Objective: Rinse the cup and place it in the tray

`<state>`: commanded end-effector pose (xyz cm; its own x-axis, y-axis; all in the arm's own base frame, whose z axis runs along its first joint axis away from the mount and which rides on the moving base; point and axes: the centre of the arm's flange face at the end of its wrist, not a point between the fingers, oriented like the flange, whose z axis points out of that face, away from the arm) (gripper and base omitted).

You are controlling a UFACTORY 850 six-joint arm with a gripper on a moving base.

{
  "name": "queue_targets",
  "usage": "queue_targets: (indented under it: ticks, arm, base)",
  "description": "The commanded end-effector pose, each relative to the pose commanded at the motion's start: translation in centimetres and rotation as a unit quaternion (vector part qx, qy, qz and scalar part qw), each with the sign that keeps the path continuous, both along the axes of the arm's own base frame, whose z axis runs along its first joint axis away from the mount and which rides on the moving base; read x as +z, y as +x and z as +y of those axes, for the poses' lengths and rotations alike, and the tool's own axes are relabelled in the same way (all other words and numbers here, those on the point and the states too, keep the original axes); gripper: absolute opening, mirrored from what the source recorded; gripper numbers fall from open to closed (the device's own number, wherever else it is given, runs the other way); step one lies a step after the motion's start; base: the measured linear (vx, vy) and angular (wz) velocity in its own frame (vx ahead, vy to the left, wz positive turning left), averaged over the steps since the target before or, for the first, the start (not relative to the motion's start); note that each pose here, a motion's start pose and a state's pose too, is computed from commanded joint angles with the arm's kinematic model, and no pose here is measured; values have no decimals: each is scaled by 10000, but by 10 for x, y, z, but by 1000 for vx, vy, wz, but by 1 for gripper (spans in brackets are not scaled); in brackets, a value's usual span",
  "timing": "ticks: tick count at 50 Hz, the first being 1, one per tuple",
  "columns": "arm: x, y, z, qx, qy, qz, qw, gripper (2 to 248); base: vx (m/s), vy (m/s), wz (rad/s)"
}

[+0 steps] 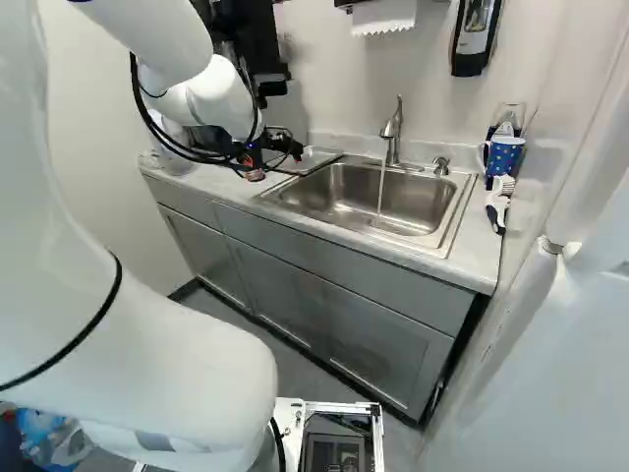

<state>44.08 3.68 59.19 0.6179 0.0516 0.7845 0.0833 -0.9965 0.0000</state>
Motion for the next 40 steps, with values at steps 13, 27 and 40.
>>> queue_targets:
  ticks: [13,27,40]
  arm:
    - [1,17,19,190,-2,20,9998,247]
    - [2,38,40,380,-4,34,9993,247]
    - [2,57,60,545,-5,38,9985,247]
  base:
    - [0,0,0]
    - [0,0,0]
    - [0,0,0]
